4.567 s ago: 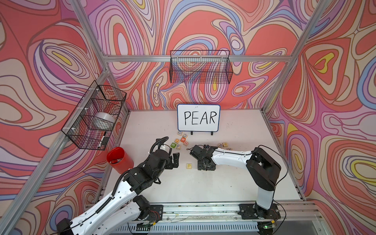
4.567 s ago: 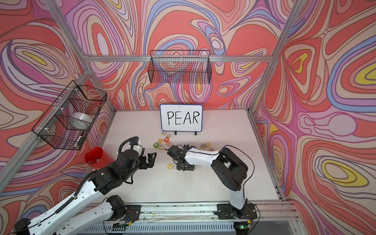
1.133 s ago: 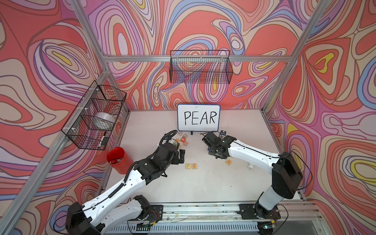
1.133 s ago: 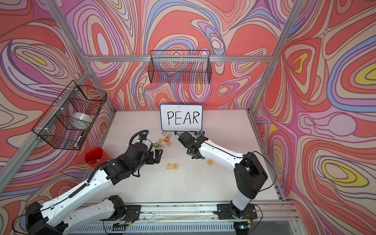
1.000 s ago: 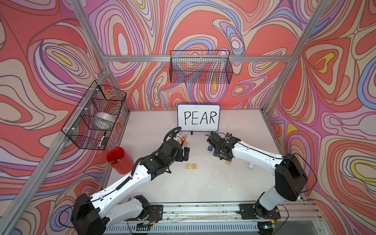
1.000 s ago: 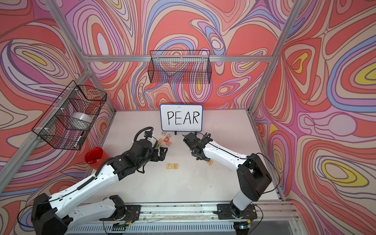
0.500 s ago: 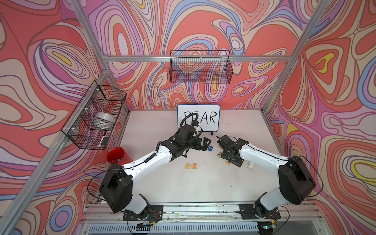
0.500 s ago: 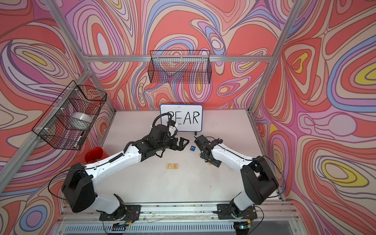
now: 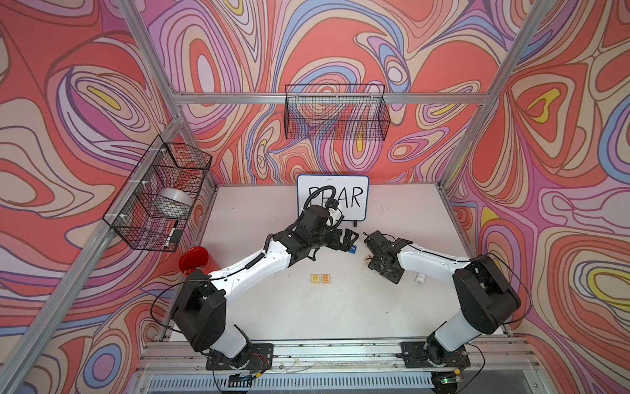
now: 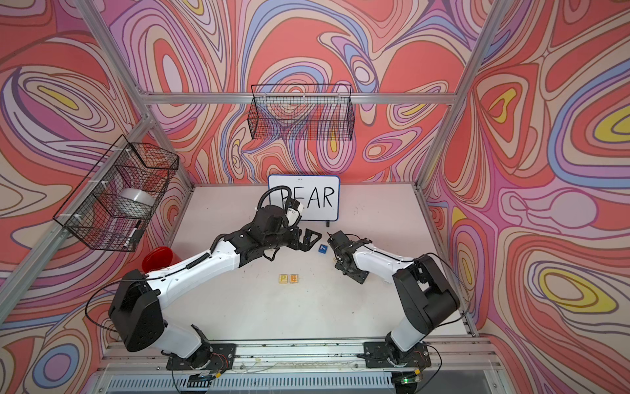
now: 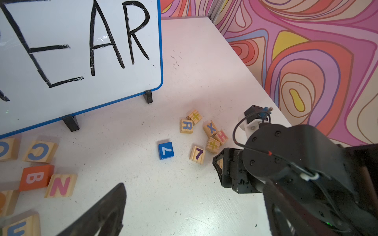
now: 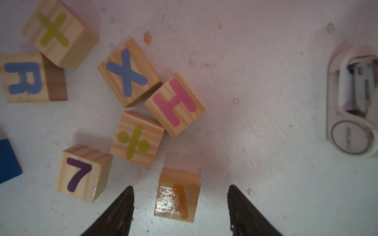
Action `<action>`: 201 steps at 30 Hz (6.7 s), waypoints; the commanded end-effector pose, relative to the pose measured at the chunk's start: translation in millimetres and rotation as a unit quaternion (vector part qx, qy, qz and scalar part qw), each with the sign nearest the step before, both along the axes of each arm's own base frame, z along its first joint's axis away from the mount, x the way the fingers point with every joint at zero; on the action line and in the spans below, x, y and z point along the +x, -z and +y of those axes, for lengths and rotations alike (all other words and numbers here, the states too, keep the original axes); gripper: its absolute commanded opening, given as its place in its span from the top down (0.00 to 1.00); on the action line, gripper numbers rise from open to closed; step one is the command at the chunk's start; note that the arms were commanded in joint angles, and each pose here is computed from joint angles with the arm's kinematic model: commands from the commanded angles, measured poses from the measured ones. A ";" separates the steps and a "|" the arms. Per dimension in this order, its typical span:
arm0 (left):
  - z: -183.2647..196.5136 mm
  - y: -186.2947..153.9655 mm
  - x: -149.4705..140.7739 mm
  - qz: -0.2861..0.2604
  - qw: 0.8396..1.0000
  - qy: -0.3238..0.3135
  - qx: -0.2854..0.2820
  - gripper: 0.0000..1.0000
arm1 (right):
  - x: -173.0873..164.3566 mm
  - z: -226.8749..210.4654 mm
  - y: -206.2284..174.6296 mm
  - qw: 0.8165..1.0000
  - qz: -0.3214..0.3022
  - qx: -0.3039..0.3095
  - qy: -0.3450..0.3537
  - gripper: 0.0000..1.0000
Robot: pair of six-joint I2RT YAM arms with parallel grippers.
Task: Spell the uppercase word “pear” with letter blocks
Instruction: Pick up the letter block from the center of the board, then place the letter block at the center of the board, then pick up the letter block from the center of the board.
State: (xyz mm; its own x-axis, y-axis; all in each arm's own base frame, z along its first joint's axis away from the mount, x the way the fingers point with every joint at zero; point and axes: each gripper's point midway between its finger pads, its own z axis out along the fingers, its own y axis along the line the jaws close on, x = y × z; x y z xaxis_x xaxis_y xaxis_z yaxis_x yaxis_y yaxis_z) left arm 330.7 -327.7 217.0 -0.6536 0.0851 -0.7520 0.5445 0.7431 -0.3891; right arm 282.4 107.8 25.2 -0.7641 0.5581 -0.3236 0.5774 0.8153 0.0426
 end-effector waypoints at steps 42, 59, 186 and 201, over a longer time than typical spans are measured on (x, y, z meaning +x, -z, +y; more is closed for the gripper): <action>145.1 32.4 -38.4 -0.004 0.966 -0.229 0.119 0.00 | 3.6 135.8 -16.8 0.969 -0.006 -0.027 -0.246 0.71; 255.3 42.9 -56.5 0.021 0.896 -0.426 0.124 0.00 | -2.8 186.0 1.0 0.935 0.016 0.008 -0.354 0.71; 172.2 14.8 18.3 0.004 0.950 -0.308 0.046 0.00 | 155.5 42.9 24.5 0.997 -0.062 -0.049 -0.023 0.55; 176.8 11.4 14.3 0.001 0.949 -0.313 0.047 0.00 | 161.3 94.1 -33.5 0.955 -0.119 -0.057 -0.264 0.68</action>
State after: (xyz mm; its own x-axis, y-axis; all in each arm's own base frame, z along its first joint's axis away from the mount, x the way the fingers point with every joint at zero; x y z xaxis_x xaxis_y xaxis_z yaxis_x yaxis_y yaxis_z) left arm 344.2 -157.0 189.9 -0.6288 -0.2419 -0.7390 -0.0080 0.9523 -0.3049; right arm 444.4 179.0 27.9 -0.8265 0.2184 -0.5188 0.2515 0.9678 0.0067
